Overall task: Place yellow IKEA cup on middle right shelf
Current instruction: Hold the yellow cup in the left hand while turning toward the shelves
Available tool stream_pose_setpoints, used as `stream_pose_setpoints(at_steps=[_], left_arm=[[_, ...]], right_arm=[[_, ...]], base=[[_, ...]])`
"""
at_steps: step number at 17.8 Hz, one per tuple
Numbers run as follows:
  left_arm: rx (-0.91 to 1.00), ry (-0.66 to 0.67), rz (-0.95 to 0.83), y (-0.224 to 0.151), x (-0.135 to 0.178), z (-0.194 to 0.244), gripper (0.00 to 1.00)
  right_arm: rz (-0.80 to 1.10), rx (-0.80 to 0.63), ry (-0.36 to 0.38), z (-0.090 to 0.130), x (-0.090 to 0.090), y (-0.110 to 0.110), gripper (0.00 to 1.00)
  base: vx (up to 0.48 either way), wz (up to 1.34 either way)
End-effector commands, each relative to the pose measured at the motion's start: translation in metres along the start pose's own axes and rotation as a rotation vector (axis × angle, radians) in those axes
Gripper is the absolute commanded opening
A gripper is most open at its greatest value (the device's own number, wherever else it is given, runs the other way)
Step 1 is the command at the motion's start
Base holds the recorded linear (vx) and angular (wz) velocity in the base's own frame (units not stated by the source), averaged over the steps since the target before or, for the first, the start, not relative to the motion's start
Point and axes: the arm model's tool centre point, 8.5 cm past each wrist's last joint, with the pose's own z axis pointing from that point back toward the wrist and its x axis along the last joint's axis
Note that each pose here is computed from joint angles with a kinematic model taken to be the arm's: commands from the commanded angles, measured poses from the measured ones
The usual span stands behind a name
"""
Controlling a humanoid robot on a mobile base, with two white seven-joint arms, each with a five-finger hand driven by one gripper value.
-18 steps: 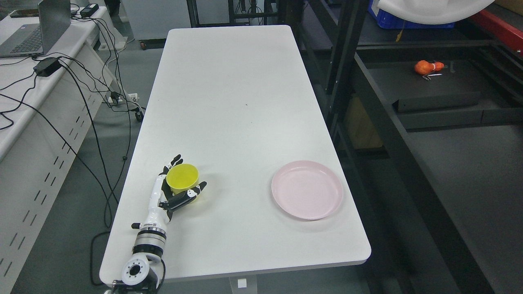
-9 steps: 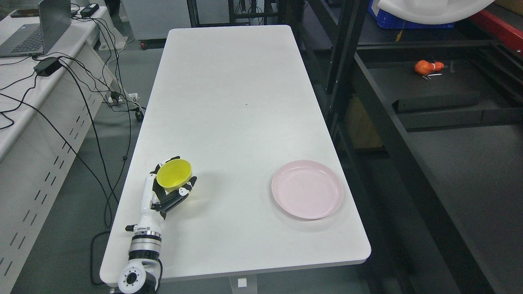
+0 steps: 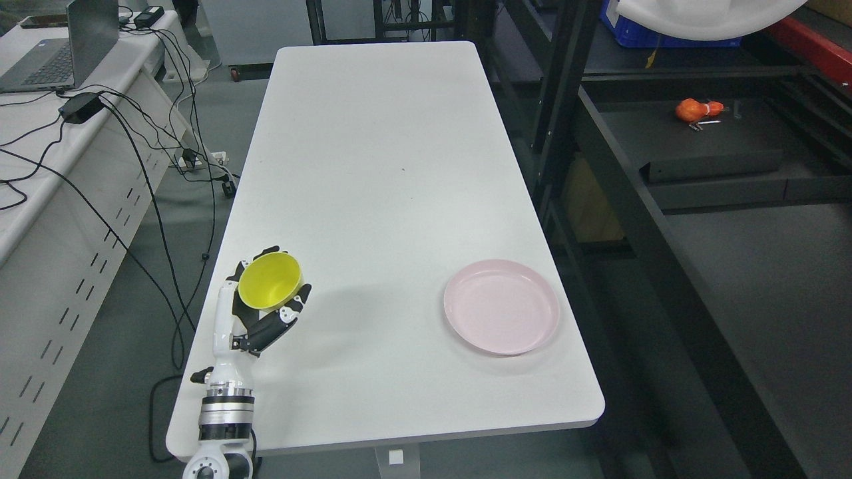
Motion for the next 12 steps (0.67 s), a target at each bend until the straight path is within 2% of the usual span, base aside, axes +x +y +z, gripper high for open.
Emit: stream_pose_setpoints(at_steps=[1,7,12], left_arm=[[-0.025,-0.132,-0.006,-0.0012,0.0439,-0.0031,0.00],[-0.022,-0.142,-0.007,-0.0002,0.0476,-0.0047,0.00],[-0.017,-0.130,-0.009,0.0015,0.0448,-0.0032,0.00]], right_arm=[[-0.003,-0.013,0.015,-0.0005,-0.0091,-0.0098,0.99],[-0.003,-0.013,0.015,-0.0005,-0.0091,-0.0098,0.99],[-0.003,-0.013,0.015,-0.0005,-0.0091,-0.0098,0.99]], base=[[-0.020,0.01],[-0.062,0.02],[-0.196,-0.06]])
